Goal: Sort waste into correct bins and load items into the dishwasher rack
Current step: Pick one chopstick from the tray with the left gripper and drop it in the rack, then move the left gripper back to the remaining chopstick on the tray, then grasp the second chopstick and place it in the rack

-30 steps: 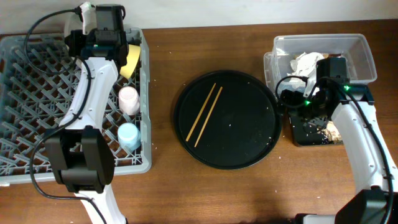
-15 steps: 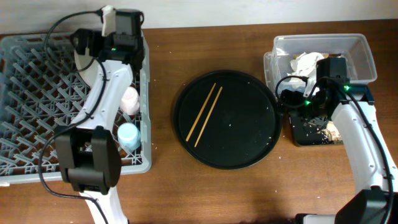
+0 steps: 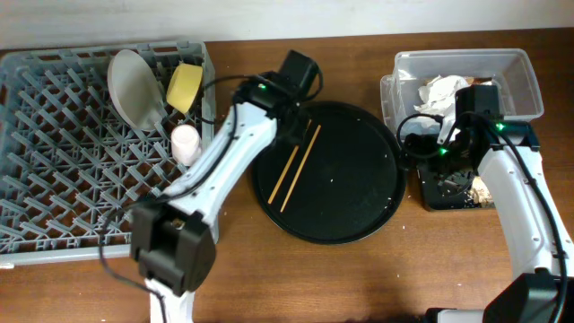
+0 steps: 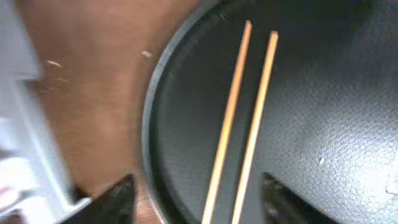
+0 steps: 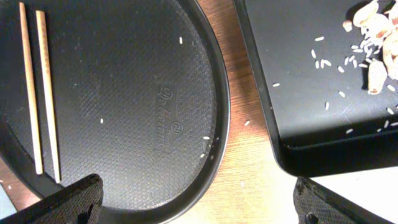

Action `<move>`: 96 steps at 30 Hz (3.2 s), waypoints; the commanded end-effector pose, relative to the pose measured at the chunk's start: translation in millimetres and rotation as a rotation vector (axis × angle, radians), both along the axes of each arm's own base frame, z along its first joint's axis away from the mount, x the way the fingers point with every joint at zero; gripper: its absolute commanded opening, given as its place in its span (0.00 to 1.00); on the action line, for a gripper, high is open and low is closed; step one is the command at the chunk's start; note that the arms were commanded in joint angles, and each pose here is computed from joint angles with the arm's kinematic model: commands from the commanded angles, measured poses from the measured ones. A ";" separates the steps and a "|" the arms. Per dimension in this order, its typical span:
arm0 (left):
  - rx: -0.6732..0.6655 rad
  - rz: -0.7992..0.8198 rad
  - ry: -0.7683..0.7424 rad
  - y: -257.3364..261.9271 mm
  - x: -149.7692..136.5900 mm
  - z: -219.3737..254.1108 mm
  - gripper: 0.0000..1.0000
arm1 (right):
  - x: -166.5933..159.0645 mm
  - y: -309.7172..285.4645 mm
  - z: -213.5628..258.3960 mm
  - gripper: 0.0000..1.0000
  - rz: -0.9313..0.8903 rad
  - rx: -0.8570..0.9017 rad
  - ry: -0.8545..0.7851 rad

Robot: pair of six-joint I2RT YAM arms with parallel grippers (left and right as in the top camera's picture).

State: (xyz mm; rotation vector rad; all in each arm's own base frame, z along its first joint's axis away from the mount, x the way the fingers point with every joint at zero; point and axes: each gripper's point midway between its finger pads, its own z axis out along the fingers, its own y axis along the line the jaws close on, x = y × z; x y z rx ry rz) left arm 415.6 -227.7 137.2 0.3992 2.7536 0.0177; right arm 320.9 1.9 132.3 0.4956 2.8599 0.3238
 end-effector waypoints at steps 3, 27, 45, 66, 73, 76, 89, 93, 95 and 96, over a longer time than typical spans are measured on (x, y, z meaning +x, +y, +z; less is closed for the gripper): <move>-0.037 0.014 0.220 -20.0 -17.9 -76.5 0.36 | -2.7 -0.3 -3.1 0.98 -0.003 0.004 0.015; 0.008 0.021 0.291 -21.4 -15.5 -135.2 0.01 | -3.6 -0.1 -3.3 0.99 -0.003 0.004 0.019; 0.095 0.484 0.085 268.9 -46.2 131.3 0.01 | -6.0 0.1 -3.8 0.99 -0.003 0.005 0.029; 0.133 0.478 0.209 298.7 -38.4 13.9 0.54 | -6.8 0.2 -4.0 0.98 -0.003 0.006 0.033; -0.219 0.199 0.062 171.4 -15.7 70.2 0.54 | -6.3 0.2 -3.9 0.98 -0.003 0.006 0.031; -0.217 -0.016 0.064 81.0 -18.6 56.2 0.54 | -7.1 0.3 -4.0 0.99 -0.003 0.006 0.034; -0.055 0.053 0.181 -57.2 -37.3 -93.2 0.31 | -8.7 0.4 -4.4 0.99 -0.003 0.006 0.041; -0.004 0.113 0.179 -50.8 -32.8 -117.8 0.31 | -8.8 0.5 -4.4 0.98 -0.003 0.007 0.041; 0.007 0.112 0.193 -50.9 -33.8 -128.7 0.31 | -8.8 0.5 -4.4 0.98 -0.003 0.007 0.041; 0.006 0.111 0.197 -51.9 -34.1 -131.5 0.30 | -8.8 0.5 -4.4 0.98 -0.003 0.007 0.041</move>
